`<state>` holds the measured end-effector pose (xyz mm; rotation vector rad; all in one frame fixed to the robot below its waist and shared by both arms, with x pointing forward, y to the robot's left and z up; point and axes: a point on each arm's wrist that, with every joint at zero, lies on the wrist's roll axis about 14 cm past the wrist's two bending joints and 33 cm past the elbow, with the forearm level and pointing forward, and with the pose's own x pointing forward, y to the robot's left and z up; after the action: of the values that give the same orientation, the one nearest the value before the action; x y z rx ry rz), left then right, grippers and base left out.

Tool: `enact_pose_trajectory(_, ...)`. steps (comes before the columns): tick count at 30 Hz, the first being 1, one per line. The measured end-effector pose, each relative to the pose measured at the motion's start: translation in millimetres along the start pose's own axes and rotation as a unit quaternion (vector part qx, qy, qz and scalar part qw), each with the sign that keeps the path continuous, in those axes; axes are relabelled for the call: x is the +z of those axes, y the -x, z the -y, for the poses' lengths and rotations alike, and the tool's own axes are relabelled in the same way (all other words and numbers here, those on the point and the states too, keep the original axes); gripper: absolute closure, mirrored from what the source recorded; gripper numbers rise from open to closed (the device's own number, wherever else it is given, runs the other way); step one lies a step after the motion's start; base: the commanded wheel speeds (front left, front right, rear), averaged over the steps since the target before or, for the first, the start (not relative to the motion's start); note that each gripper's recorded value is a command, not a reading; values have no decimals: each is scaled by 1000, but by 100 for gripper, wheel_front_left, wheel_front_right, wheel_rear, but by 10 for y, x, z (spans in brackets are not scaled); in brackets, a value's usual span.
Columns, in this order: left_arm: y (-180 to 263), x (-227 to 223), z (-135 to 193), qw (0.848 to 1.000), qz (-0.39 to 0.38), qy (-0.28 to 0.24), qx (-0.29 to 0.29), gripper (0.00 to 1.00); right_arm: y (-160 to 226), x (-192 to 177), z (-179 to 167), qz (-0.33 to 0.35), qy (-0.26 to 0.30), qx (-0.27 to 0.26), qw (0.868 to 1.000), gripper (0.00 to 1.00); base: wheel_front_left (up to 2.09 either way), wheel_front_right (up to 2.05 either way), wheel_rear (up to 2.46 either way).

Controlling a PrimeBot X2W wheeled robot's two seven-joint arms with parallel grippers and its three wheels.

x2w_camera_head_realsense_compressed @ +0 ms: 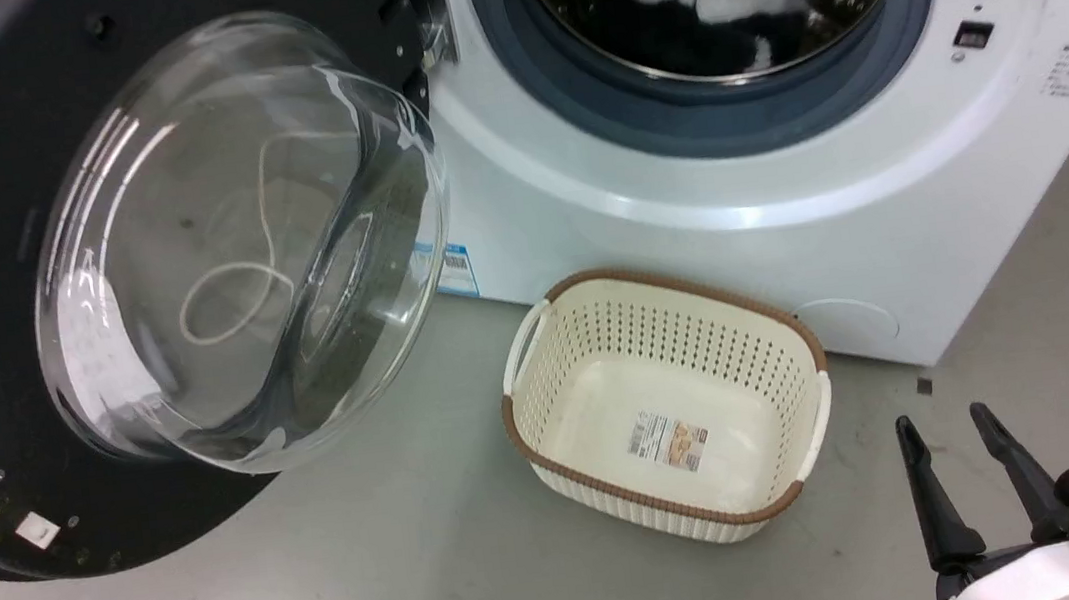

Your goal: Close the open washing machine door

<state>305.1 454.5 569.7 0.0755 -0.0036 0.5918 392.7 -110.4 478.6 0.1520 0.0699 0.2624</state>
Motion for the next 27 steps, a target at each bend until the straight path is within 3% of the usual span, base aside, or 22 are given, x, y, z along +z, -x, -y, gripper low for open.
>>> enact_pose_trajectory(4, -82, -144, 108, 999, -38, -18, -29, 100, -44, -35, 6, -4, -3, 1, 1000, 0, 0, 0, 0)
enact_pose_trajectory(14, 3, -143, 488, 985, -97, 35, -137, 100, -98, -33, -41, 2, -17, 8, 1000, 0, 0, 0, 0)
enact_pose_trajectory(17, 247, -166, 809, 966, -133, 49, -216, 100, -114, -14, -72, 8, -25, 12, 1000, 0, 0, 0, 0)
enact_pose_trajectory(23, 508, -69, 1113, 944, -143, 69, -288, 100, -129, 20, -71, 18, -35, 10, 999, 0, 0, 0, 0)
enact_pose_trajectory(27, 720, 30, 1506, 920, -138, 89, -357, 100, -117, 61, 2, 28, -40, -2, 999, 0, 0, 0, 0)
